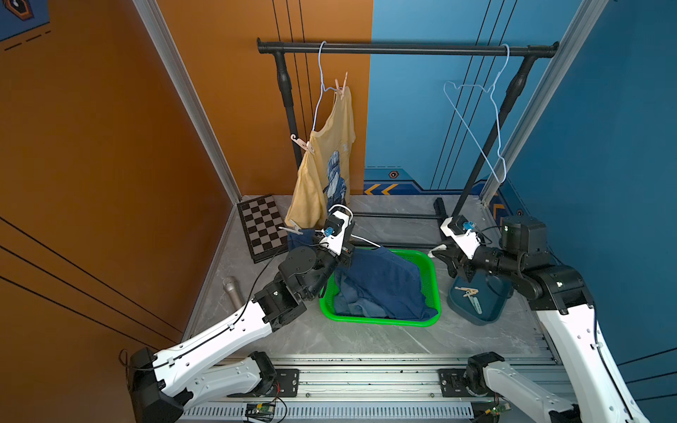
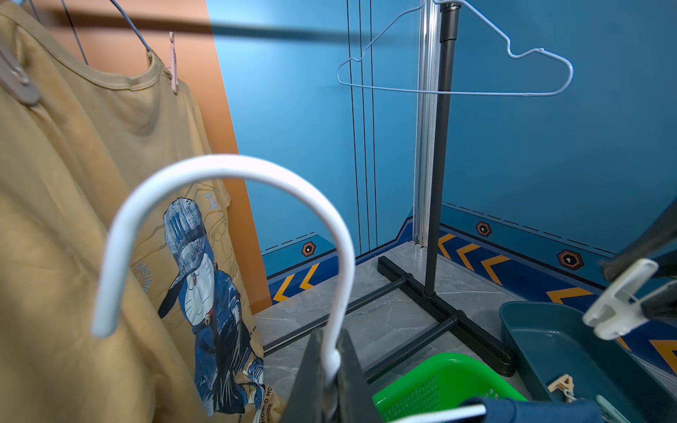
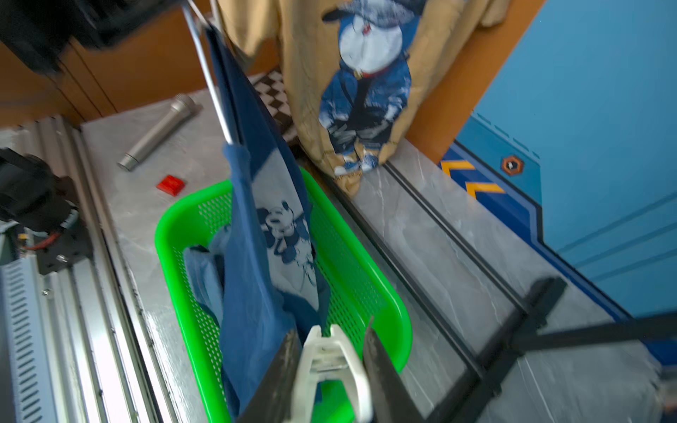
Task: Remove the clothespins securing t-shirts to the hanger
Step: Place the clothespin in the storage box, then adjust the hanger.
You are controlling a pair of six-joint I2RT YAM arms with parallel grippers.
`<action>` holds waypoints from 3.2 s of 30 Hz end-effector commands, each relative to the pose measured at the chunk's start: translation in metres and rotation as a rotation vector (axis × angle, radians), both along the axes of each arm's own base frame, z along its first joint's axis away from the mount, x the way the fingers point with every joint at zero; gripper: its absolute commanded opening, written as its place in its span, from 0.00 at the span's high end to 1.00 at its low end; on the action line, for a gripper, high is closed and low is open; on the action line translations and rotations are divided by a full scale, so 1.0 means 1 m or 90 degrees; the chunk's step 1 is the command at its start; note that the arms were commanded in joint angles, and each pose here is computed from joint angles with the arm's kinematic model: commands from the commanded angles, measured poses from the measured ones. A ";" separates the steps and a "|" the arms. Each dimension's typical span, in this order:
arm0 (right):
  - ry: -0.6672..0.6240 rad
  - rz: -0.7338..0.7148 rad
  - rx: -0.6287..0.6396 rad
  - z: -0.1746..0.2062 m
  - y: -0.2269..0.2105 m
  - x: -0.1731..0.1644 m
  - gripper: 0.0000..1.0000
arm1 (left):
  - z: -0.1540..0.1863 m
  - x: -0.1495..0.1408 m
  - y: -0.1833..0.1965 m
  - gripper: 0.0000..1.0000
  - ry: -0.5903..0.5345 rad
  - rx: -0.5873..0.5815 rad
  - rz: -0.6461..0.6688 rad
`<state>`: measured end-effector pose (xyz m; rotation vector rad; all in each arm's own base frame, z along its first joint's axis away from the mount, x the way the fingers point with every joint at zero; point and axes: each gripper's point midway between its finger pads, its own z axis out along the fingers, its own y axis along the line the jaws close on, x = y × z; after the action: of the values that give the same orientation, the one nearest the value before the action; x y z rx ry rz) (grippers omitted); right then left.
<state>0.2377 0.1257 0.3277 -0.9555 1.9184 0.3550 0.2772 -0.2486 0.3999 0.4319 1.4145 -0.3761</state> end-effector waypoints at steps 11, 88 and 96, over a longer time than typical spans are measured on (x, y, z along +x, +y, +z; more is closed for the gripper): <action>0.162 -0.313 -0.315 -0.139 -0.137 0.001 0.72 | 0.003 -0.009 -0.030 1.00 -0.007 -0.009 -0.081; -0.166 0.102 0.232 0.080 0.098 -0.014 0.29 | 0.033 -0.003 -0.047 1.00 0.057 0.008 -0.104; -0.160 0.159 0.284 0.091 0.128 -0.003 0.29 | 0.036 -0.005 -0.054 1.00 0.060 0.010 -0.101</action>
<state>0.2401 0.2417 0.3938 -0.8934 1.5136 0.6481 0.2770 -0.3015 0.4159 0.5729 1.5140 -0.4949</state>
